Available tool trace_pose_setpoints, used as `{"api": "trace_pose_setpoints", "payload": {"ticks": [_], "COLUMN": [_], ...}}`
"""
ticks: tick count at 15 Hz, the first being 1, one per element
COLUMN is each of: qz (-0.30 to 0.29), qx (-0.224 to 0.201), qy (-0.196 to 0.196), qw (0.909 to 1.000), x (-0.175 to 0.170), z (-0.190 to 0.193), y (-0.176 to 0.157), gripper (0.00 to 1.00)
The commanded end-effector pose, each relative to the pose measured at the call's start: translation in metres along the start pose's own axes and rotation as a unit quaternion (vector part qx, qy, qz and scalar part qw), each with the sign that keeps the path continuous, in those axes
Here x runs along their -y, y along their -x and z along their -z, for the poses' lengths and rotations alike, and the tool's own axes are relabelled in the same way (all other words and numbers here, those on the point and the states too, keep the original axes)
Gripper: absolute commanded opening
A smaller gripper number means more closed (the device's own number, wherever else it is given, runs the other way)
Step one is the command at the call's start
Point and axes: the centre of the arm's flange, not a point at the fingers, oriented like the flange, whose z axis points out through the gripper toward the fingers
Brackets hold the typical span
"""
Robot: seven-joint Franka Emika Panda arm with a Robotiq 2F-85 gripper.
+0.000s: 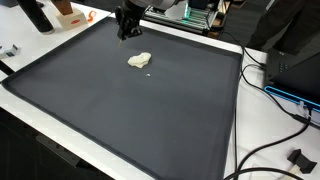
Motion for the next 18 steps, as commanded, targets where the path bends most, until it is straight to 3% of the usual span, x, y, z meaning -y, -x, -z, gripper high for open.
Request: {"api": "trace_pose_setpoints", "payload": {"ticks": [1, 18], "qz": [-0.002, 0.002], "qx": [0.008, 0.007], "qy": [0.022, 0.053], "qw": [0.9997, 0.9986], "x": [0.009, 0.024], "z": [-0.008, -0.031], "y": [-0.001, 0.004], "gripper": [0.03, 0.03]}}
